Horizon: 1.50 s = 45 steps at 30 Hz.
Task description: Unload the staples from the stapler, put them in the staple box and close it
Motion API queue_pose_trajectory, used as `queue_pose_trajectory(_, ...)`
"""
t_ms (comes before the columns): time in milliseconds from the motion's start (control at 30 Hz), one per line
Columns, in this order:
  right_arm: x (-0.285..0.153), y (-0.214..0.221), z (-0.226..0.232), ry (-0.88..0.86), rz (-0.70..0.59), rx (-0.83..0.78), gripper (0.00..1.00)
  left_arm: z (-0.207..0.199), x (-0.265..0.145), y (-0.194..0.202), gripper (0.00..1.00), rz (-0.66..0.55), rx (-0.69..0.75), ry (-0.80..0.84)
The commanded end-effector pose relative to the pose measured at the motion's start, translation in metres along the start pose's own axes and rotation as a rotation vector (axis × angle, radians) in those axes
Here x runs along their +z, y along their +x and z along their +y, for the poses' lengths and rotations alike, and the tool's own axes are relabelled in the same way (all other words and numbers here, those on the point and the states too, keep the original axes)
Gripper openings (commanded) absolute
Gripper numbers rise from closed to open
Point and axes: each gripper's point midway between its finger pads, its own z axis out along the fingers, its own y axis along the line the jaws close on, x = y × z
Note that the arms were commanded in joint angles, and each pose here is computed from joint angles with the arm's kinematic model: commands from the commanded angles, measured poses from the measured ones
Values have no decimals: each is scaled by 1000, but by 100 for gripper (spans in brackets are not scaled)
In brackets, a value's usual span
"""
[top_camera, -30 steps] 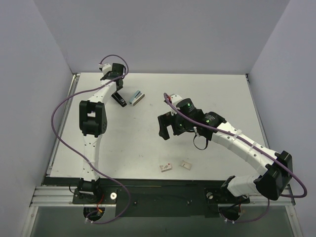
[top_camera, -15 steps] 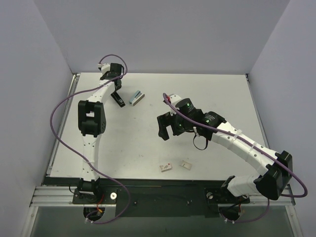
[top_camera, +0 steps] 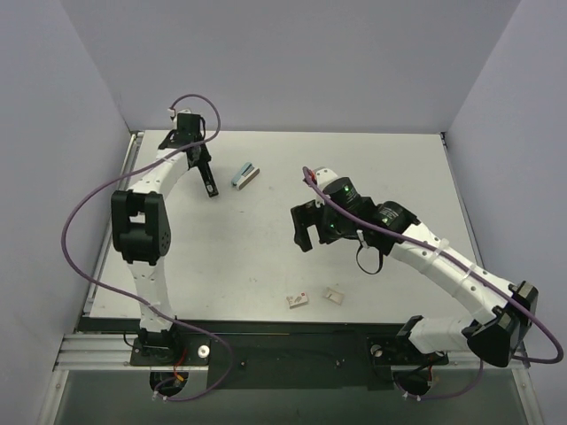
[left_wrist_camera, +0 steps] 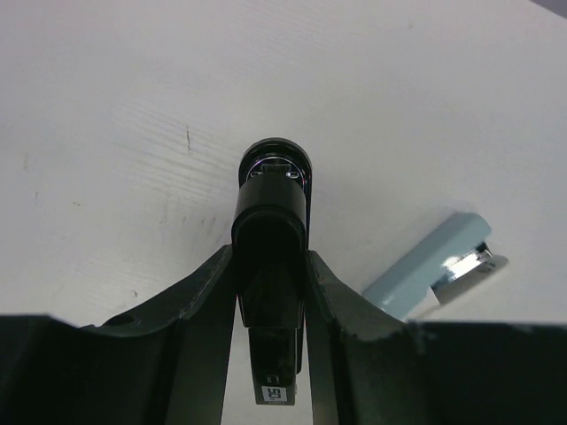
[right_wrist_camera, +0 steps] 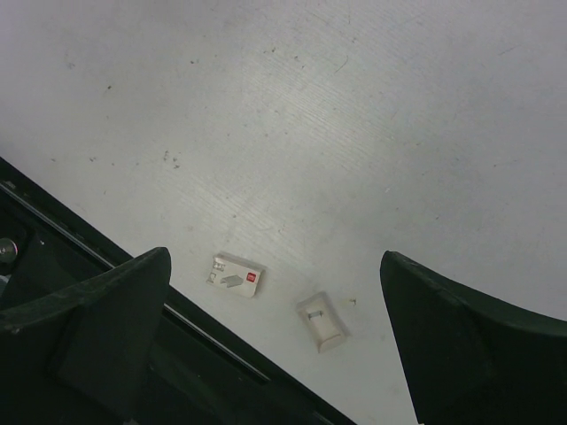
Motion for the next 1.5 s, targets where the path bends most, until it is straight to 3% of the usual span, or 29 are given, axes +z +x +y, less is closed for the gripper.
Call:
queue_pose_trajectory(0, -27, 0, -10, 52, -45, 35, 99, -42, -89, -73, 0, -208, 18, 298)
queue_pose_trajectory(133, -42, 4, -22, 105, -80, 54, 99, -64, -129, -60, 0, -175, 74, 485)
queue_pose_trajectory(267, -56, 13, -30, 130, -97, 77, 99, -89, -168, -23, 0, -128, 168, 655)
queue_pose_trajectory(500, -71, 36, -39, 159, -88, 123, 98, -125, -224, 38, 0, -49, 426, 769)
queue_pose_trajectory(767, -76, 64, -51, 194, -62, 139, 98, -152, -279, 106, 0, -73, 702, 893)
queue_pose_trajectory(1167, -71, 97, -53, 185, -10, 164, 98, -150, -271, 218, 0, -8, 1058, 888)
queue_pose_trajectory(1467, -72, 111, -58, 195, -16, 194, 98, -152, -267, 254, 0, 14, 1118, 921)
